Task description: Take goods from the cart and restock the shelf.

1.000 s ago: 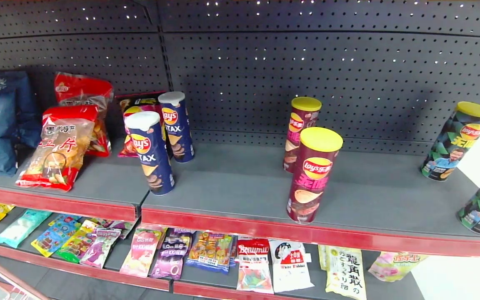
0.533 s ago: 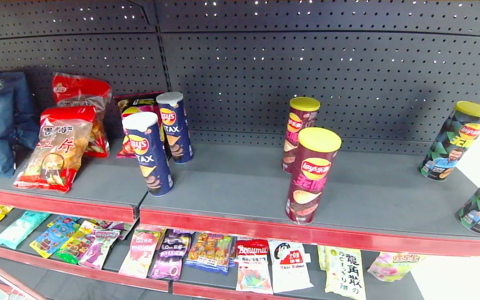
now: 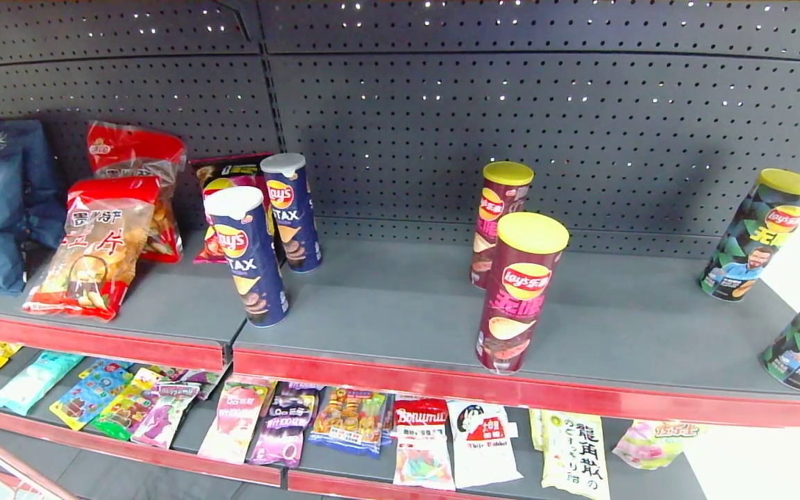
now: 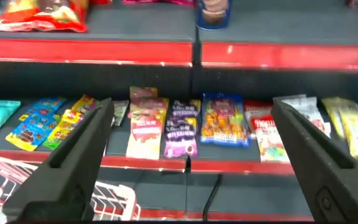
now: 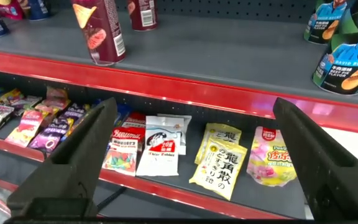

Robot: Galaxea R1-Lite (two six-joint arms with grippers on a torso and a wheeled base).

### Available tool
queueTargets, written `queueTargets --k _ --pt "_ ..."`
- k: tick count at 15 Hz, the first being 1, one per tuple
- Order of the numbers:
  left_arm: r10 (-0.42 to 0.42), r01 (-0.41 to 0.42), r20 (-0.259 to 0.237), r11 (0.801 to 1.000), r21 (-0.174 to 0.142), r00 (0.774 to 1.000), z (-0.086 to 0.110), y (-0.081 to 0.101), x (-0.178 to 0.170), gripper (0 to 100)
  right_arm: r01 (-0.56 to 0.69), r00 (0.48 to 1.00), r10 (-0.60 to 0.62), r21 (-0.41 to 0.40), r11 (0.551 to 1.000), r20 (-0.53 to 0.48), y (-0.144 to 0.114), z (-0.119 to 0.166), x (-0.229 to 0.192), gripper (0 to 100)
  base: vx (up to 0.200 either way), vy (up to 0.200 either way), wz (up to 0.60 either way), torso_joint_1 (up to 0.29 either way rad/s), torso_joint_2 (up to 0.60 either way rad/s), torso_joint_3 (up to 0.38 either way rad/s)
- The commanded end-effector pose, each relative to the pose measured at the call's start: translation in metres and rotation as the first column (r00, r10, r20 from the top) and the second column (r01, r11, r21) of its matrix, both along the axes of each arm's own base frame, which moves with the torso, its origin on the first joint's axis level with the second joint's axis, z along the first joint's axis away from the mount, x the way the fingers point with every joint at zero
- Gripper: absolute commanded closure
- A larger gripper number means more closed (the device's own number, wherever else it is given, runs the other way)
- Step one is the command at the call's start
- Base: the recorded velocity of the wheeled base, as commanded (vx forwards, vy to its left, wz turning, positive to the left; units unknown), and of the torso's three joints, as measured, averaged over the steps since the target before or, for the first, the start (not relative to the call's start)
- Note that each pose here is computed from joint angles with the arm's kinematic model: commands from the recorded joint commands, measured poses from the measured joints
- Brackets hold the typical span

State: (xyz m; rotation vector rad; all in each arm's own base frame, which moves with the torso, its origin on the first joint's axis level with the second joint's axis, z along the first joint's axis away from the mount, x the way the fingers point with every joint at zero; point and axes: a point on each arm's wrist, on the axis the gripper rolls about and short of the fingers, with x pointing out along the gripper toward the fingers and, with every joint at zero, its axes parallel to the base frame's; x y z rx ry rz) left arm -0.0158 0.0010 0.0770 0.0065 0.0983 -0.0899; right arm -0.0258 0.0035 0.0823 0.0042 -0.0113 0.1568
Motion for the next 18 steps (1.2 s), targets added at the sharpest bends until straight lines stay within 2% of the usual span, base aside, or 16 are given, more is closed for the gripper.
queueTargets --k 1,4,6,7,8,10,11,12,15,16,18 --pt "-0.004 0.004 -0.004 1.000 -0.011 1.000 0.001 0.000 0.000 0 -0.003 1.000 0.003 0.001 1.000 0.000 0.000 0.001 0.000 0 0.000 0.000 0.00 0.000 0.00 0.000" --pt "0.005 -0.005 -0.002 1.000 -0.012 1.000 0.001 0.000 0.000 0 -0.013 1.000 0.013 -0.002 1.000 -0.002 0.000 0.008 0.000 0 0.000 0.000 0.00 0.000 0.00 0.000" --pt "0.013 -0.013 -0.005 1.000 -0.011 1.000 0.001 0.000 0.000 0 -0.059 0.997 0.059 0.006 0.998 -0.046 0.001 0.047 0.009 0 0.000 0.000 0.00 0.000 0.00 0.000" --pt "0.063 -0.063 0.010 0.998 -0.011 0.998 0.000 -0.001 -0.001 0 -0.139 0.988 0.139 -0.003 0.990 -0.068 0.003 0.064 0.017 0 0.000 0.000 0.00 0.000 0.00 0.000" --pt "0.098 -0.097 0.023 0.995 -0.020 0.995 0.000 -0.001 -0.002 0 -0.167 0.982 0.164 -0.026 0.986 -0.096 0.003 0.074 0.025 0 0.000 0.000 0.00 0.000 0.00 0.000" --pt "0.067 -0.065 0.091 0.998 -0.021 0.994 -0.001 -0.002 -0.007 0 -0.188 0.968 0.169 -0.092 0.978 -0.184 0.004 0.094 0.052 0 0.000 0.000 0.00 0.000 0.00 0.000" --pt "0.068 -0.066 0.091 0.998 -0.021 0.994 -0.001 -0.002 -0.007 0 -0.205 0.958 0.175 -0.118 0.972 -0.228 0.004 0.102 0.068 0 0.000 0.000 0.00 0.000 0.00 0.000" --pt "0.070 -0.068 0.090 0.997 -0.024 0.993 -0.001 -0.002 -0.007 0 -0.247 0.937 0.205 -0.124 0.961 -0.281 0.007 0.106 0.087 0 0.000 0.000 0.00 0.000 0.00 0.000" --pt "0.065 -0.063 0.091 0.998 -0.017 0.994 -0.001 -0.002 -0.007 0 -0.386 0.839 0.310 -0.088 0.918 -0.447 0.022 0.093 0.122 0 0.000 0.000 0.00 0.000 0.00 0.000" --pt "0.065 -0.063 0.091 0.998 -0.017 0.994 -0.001 -0.002 -0.007 0 -0.413 0.810 0.327 -0.079 0.907 -0.487 0.027 0.089 0.133 0 0.000 0.000 0.00 0.000 0.00 0.000" --pt "0.063 -0.062 0.091 0.998 -0.017 0.994 -0.001 -0.002 -0.007 0 -0.417 0.785 0.319 -0.072 0.906 -0.532 0.033 0.085 0.156 0 0.000 0.000 0.00 0.000 0.00 0.000"
